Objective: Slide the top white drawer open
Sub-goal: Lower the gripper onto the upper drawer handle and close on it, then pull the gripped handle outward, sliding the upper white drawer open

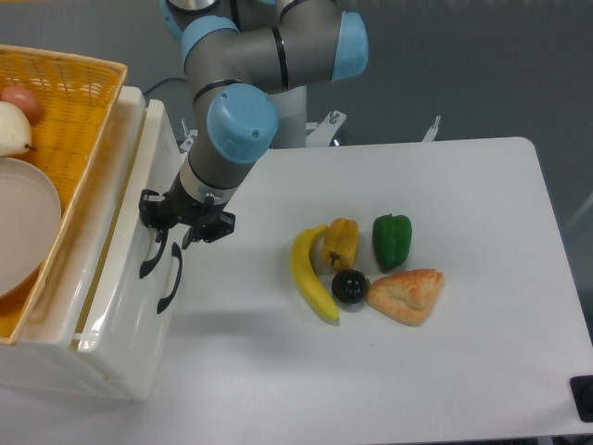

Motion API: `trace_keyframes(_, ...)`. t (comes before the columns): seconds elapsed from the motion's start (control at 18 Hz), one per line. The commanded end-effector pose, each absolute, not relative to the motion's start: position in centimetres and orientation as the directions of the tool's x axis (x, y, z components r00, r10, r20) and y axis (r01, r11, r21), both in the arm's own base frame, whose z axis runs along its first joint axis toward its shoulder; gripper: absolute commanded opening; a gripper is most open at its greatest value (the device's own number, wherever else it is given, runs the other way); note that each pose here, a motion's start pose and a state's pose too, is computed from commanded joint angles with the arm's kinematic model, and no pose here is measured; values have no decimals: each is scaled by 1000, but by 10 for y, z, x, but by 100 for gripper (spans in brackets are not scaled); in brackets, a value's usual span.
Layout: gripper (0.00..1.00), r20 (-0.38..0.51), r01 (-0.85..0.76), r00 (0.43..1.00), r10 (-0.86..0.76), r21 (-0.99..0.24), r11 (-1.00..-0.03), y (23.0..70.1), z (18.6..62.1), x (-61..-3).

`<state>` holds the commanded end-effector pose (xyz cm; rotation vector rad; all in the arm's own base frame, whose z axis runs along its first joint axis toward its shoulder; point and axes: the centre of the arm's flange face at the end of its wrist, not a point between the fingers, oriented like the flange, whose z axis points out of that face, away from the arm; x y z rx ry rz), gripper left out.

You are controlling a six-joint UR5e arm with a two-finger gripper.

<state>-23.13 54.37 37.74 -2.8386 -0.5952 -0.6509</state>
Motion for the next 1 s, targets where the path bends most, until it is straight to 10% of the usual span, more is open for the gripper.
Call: trace_keyframes(1.0,31,452,428,820,351,-77,-901,541,381,-236)
